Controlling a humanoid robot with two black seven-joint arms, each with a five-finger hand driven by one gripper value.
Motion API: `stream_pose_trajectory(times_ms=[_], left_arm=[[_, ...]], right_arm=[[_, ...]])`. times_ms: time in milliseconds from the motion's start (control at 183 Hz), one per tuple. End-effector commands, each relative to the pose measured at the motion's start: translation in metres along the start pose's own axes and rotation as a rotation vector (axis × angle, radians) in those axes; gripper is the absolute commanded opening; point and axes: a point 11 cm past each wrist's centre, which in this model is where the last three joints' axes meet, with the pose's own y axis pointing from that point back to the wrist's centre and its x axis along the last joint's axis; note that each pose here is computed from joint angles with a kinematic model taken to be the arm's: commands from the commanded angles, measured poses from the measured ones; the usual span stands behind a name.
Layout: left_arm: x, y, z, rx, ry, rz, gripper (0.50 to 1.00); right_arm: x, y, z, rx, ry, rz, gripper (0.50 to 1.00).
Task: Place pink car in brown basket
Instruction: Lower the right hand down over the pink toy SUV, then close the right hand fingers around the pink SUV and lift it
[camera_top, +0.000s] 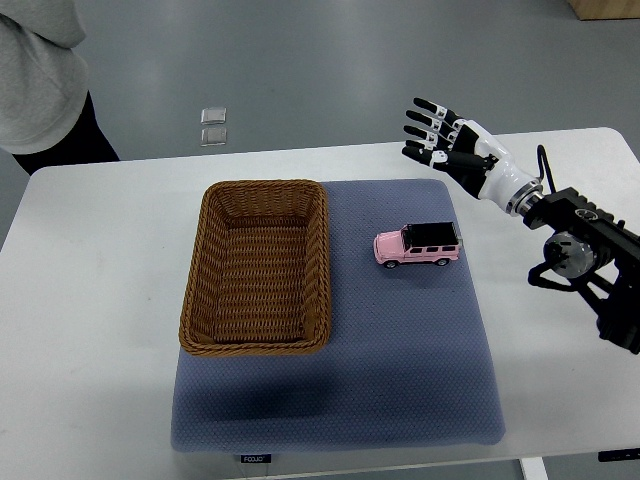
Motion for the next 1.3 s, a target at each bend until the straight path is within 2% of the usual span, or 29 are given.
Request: stream_pose_trajectory(times_ms=[0, 98, 230, 410, 699, 1044, 1098, 1186, 1240, 1268, 1295], left_arm=[[0.0, 0.0, 0.0, -0.001, 0.0, 0.0, 1.0], [0.0, 0.0, 0.004, -0.006, -0.002, 0.0, 1.0], [0.0, 0.0, 0.005, -0.009, -0.002, 0.0, 1.0], [0.001, 0.0, 0.005, -0.008, -0.002, 0.003, 1.0], [0.002, 0.0, 0.005, -0.008, -0.001, 0.006, 1.0], [0.003, 0.0, 0.005, -0.007, -0.002, 0.008, 1.0], [0.003, 0.0, 0.005, -0.009, -0.002, 0.008, 1.0], [0.003, 0.0, 0.005, -0.007, -0.002, 0.008, 1.0], [0.003, 0.0, 0.004, -0.007, -0.002, 0.009, 1.0], [0.003, 0.0, 0.004, -0.007, -0.002, 0.009, 1.0], [0.003, 0.0, 0.004, -0.007, -0.002, 0.009, 1.0]], right_arm=[[-0.003, -0.001, -0.017, -0.135, 0.451, -0.193, 0.913], [-0.01, -0.001, -0.034, -0.199, 0.662, -0.33, 0.913], [-0.031, -0.003, -0.02, -0.276, 0.816, -0.453, 0.913], [-0.037, -0.003, 0.005, -0.3, 0.923, -0.447, 0.913], [-0.026, 0.003, 0.031, -0.35, 0.993, -0.412, 0.913], [-0.026, 0.01, 0.042, -0.373, 0.984, -0.421, 0.901], [-0.026, 0.012, 0.044, -0.375, 0.983, -0.422, 0.881], [-0.027, 0.012, 0.046, -0.377, 0.979, -0.425, 0.817], [-0.027, 0.013, 0.047, -0.377, 0.979, -0.422, 0.756], [-0.028, 0.013, 0.048, -0.373, 0.982, -0.417, 0.703], [-0.027, 0.013, 0.047, -0.37, 0.984, -0.412, 0.674]])
